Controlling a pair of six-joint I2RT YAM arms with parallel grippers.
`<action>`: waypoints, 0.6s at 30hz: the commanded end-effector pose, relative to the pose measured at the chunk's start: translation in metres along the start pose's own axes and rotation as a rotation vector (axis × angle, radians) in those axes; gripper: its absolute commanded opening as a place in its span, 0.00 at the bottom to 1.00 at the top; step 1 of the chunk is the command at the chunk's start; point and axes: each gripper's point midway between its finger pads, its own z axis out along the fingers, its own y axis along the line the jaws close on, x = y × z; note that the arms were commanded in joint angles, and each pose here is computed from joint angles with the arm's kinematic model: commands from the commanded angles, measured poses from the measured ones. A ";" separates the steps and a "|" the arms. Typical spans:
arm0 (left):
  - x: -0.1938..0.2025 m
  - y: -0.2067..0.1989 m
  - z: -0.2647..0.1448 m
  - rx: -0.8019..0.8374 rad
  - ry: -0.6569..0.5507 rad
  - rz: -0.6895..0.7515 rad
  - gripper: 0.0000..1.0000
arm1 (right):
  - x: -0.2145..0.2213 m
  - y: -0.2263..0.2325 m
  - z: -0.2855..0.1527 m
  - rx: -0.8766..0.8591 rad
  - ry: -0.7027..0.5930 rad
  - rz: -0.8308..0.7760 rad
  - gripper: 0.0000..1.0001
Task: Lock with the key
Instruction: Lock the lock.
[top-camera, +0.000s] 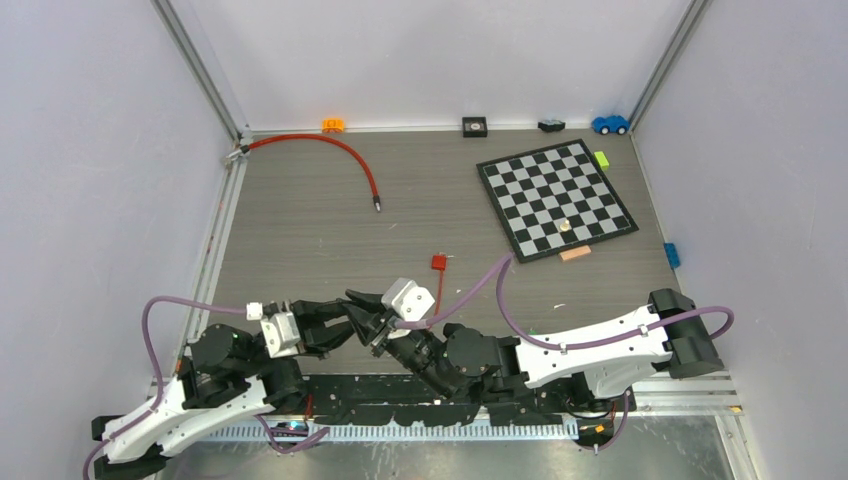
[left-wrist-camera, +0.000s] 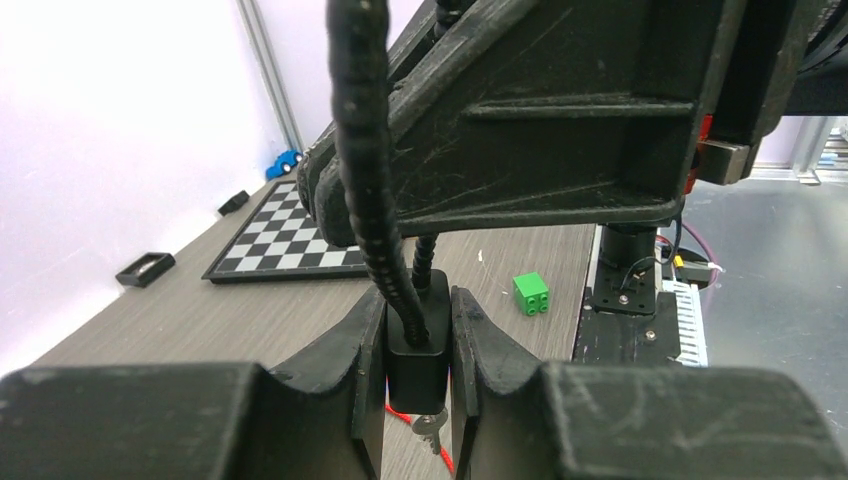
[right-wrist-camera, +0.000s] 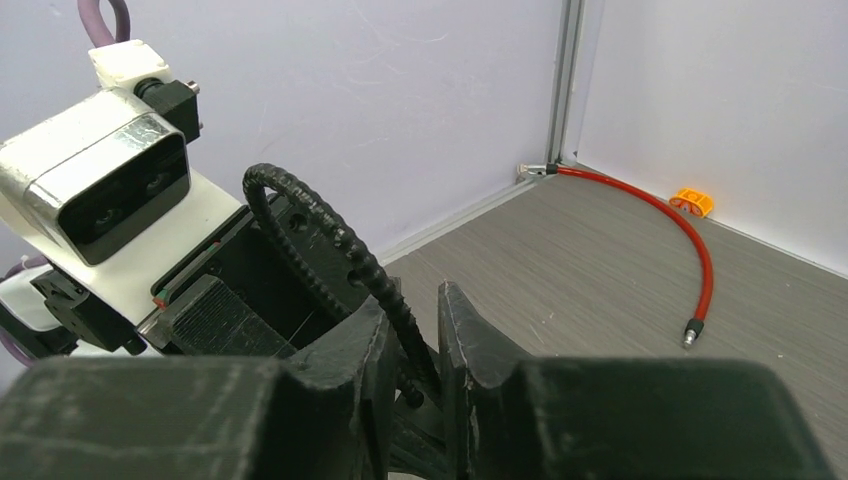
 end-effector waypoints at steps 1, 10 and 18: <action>-0.037 0.015 0.000 -0.078 -0.137 -0.007 0.00 | 0.026 0.026 -0.007 -0.103 0.076 -0.027 0.26; -0.037 0.017 -0.005 -0.091 -0.142 -0.013 0.00 | 0.020 0.020 -0.011 -0.095 0.074 -0.041 0.33; -0.034 0.016 -0.005 -0.090 -0.132 -0.009 0.00 | 0.014 0.015 -0.014 -0.081 0.068 -0.054 0.40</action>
